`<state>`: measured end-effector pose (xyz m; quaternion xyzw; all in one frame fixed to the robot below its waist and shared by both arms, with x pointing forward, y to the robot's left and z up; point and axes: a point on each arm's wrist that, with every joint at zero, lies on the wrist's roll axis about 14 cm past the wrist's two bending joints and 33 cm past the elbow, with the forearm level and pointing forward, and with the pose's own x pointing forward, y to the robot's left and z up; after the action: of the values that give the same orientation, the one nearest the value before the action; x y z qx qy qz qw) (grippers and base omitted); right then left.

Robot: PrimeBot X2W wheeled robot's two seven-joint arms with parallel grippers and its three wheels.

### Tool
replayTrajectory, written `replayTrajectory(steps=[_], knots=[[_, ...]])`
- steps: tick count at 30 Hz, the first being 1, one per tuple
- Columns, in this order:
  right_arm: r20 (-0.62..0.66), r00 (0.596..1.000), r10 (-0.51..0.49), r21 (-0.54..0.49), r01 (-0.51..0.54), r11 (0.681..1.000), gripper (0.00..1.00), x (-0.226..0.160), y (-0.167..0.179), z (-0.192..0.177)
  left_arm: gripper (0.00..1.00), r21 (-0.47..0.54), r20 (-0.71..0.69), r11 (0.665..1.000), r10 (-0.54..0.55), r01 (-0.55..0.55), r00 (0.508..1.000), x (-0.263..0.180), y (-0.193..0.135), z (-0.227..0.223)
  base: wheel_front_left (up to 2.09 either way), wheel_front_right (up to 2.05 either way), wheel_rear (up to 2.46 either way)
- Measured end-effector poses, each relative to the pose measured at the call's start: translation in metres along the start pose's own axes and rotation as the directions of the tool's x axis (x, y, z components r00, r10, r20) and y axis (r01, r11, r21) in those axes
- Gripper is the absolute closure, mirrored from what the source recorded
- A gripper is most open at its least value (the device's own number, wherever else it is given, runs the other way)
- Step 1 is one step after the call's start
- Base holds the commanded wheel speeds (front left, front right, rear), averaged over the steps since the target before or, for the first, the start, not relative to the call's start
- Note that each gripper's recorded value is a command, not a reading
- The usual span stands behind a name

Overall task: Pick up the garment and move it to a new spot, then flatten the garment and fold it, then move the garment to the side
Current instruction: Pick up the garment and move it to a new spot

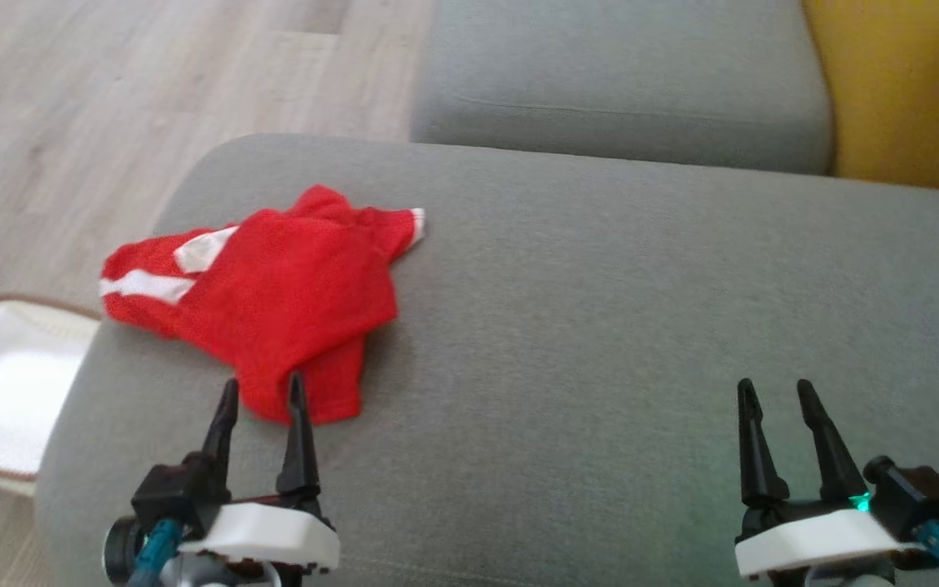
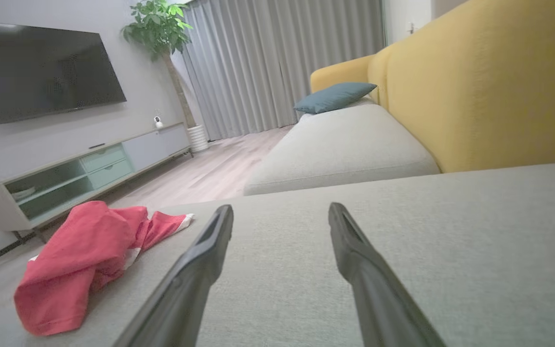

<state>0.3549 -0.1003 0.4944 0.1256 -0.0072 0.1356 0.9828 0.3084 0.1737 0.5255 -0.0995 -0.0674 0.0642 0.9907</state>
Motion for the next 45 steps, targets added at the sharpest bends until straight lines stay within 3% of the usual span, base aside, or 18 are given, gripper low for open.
replayTrajectory(steps=[11, 21, 33, 36, 41, 45], knots=[[-0.055, 0.989, 0.136, 0.014, -0.136, 0.991, 0.00, 0.012, 0.042, -0.016, 0.00, 0.020, 0.047, 0.991, 0.135, -0.136, 0.990, -0.023, 0.045, 0.014, 0.00, 0.00, 0.00], [-0.074, 0.963, 0.260, 0.029, -0.258, 0.966, 0.00, 0.019, 0.083, -0.022, 0.00, 0.032, 0.078, 0.961, 0.271, -0.274, 0.960, -0.050, 0.086, 0.022, 0.00, 0.00, 0.00], [-0.072, 0.964, 0.257, 0.033, -0.255, 0.966, 0.00, 0.015, 0.082, -0.021, 0.00, 0.040, 0.101, 0.946, 0.316, -0.321, 0.943, -0.054, 0.103, 0.029, 0.00, 0.00, 0.00], [-0.073, 0.970, 0.231, 0.026, -0.230, 0.973, 0.00, 0.015, 0.073, -0.022, 0.00, 0.047, 0.098, 0.953, 0.293, -0.299, 0.951, -0.047, 0.101, 0.029, 0.00, 0.00, 0.00], [-0.064, 0.988, 0.138, 0.011, -0.138, 0.990, 0.00, 0.017, 0.041, -0.019, 0.00, 0.127, 0.071, 0.981, 0.140, -0.148, 0.988, -0.001, 0.086, 0.026, 0.00, 0.00, 0.00], [-0.065, 0.995, 0.074, 0.011, -0.073, 0.997, 0.00, 0.019, 0.019, -0.021, 0.00, 0.204, -0.002, 0.978, 0.040, -0.039, 0.999, 0.033, 0.080, 0.022, 0.00, 0.00, 0.00]])
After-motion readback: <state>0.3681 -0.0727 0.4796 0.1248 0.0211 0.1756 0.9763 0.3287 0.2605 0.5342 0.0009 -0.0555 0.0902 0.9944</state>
